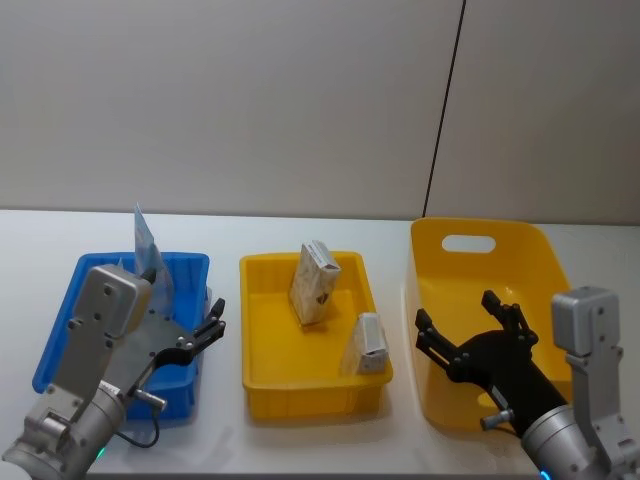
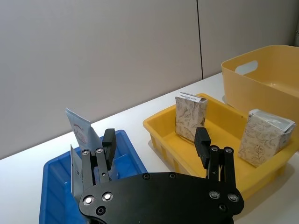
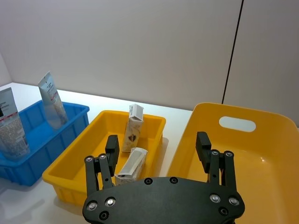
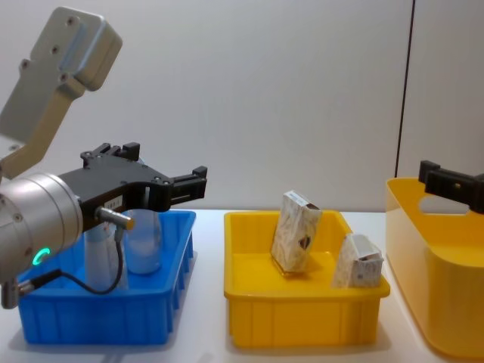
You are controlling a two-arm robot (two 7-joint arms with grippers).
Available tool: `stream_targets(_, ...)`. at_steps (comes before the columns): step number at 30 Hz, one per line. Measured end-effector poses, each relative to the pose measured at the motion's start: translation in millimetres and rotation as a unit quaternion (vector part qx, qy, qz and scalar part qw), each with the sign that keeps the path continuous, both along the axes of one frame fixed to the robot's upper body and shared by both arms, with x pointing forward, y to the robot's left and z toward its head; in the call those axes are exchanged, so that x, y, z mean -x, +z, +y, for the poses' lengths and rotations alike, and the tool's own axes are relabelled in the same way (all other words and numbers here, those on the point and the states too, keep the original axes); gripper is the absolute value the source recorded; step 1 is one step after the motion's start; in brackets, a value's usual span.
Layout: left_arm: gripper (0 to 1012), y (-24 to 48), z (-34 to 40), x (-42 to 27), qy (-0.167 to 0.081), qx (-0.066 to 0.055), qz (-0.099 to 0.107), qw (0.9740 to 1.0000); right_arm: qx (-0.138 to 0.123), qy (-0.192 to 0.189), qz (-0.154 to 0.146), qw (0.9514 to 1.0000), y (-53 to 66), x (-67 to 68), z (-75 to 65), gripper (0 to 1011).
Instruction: Bimanual collaborative sorting of washing and personal care products
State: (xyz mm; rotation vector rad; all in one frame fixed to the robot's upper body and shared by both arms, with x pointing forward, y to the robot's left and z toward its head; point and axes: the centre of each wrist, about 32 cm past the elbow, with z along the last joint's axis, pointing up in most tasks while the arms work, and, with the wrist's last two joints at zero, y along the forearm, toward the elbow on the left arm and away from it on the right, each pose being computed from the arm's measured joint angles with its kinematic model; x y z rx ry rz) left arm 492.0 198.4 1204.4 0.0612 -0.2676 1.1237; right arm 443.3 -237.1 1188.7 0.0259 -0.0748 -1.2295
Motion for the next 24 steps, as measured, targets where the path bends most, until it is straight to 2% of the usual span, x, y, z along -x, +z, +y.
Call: stream_targets(24,1002,0.0,0.0,0.0,0.000,0.000,0.000,1.0000,0.000,0.000,0.000,1.0000,0.0,0.0,0.0,1002)
